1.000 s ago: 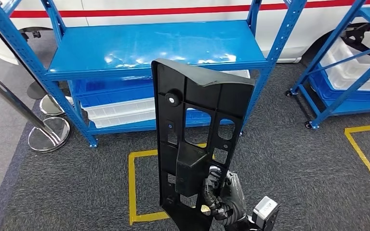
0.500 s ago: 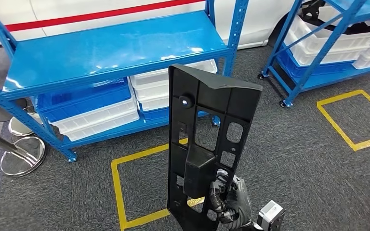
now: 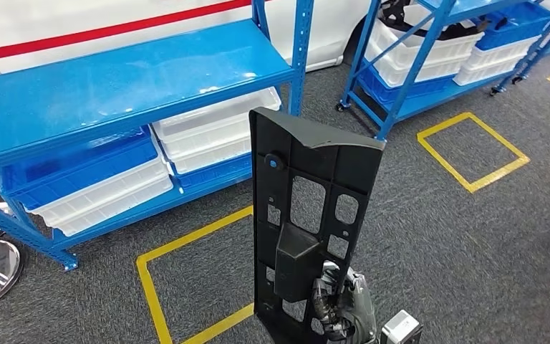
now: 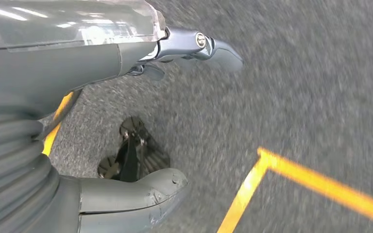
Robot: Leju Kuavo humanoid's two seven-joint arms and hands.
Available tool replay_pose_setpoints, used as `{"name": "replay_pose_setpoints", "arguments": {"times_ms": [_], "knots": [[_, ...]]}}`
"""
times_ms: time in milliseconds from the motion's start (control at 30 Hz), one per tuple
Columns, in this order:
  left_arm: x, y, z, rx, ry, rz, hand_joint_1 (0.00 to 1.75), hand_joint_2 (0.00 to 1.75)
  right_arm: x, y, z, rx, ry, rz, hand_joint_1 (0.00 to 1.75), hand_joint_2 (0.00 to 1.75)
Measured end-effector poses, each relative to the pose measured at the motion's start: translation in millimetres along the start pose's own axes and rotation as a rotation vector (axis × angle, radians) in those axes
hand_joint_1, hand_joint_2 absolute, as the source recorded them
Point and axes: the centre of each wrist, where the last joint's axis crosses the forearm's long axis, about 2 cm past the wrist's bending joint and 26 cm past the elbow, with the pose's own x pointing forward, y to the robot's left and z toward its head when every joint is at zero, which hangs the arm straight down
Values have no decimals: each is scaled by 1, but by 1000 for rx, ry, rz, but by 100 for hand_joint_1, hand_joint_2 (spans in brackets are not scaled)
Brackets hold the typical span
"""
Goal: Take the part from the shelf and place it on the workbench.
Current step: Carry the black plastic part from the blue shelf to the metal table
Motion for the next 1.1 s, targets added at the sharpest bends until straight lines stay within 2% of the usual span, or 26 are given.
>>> {"name": "replay_pose_setpoints", "arguments": {"times_ms": [433, 767, 1100], "knots": [[1, -1, 1, -22, -2, -34, 0, 175, -1, -6, 18, -62, -9, 26, 175, 175], [9, 0, -5, -61, -66, -77, 0, 175, 0, -9, 9, -80, -10, 48, 175, 175], [11, 0, -7, -50, -65, -58, 0, 175, 0, -10, 8, -73, -15, 54, 175, 175]]}}
